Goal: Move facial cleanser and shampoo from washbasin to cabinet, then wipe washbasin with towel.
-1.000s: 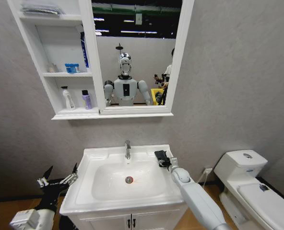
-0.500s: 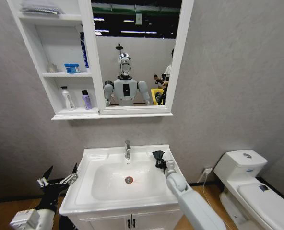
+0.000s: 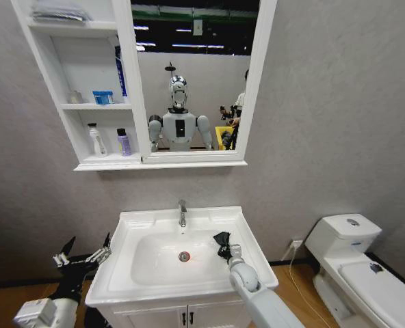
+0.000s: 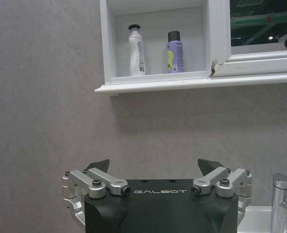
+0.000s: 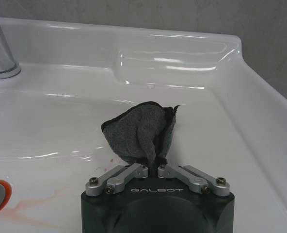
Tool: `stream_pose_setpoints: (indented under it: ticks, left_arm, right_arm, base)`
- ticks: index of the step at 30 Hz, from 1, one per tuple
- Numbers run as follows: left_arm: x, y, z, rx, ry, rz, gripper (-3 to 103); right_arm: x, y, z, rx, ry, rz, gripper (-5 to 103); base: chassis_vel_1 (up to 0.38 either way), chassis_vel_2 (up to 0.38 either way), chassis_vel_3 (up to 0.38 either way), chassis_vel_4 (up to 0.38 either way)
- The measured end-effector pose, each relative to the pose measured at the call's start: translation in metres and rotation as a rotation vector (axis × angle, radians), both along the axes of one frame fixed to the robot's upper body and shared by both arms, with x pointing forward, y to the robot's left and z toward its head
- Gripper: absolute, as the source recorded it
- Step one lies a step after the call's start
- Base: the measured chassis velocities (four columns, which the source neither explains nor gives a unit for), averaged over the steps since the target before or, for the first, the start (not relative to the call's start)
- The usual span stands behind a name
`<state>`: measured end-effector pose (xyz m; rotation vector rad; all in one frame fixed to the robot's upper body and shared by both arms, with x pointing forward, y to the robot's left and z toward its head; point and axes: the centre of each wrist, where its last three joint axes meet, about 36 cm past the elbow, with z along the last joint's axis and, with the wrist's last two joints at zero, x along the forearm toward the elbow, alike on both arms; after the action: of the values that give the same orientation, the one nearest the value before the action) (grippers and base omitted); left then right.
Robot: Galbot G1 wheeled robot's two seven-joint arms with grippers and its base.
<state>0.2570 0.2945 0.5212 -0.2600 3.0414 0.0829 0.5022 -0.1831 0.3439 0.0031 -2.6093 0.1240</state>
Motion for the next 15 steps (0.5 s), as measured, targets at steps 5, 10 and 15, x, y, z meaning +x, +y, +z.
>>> stream_pose_setpoints:
  ticks: [5, 10, 15]
  left_arm:
    - [0.0, 0.0, 0.0, 0.0, 0.0, 0.0, 100]
    - [0.0, 0.0, 0.0, 0.0, 0.0, 0.0, 100]
    - [0.0, 0.0, 0.0, 0.0, 0.0, 0.0, 100]
  right_arm:
    - [0.006, 0.009, -0.012, 0.003, 0.012, 0.021, 4]
    - [0.011, 0.019, -0.021, 0.001, 0.019, 0.044, 4]
    - [0.02, 0.026, -0.043, 0.01, 0.018, 0.114, 4]
  base:
    - [0.0, 0.0, 0.0, 0.0]
    - [0.0, 0.0, 0.0, 0.0]
    - [0.0, 0.0, 0.0, 0.0]
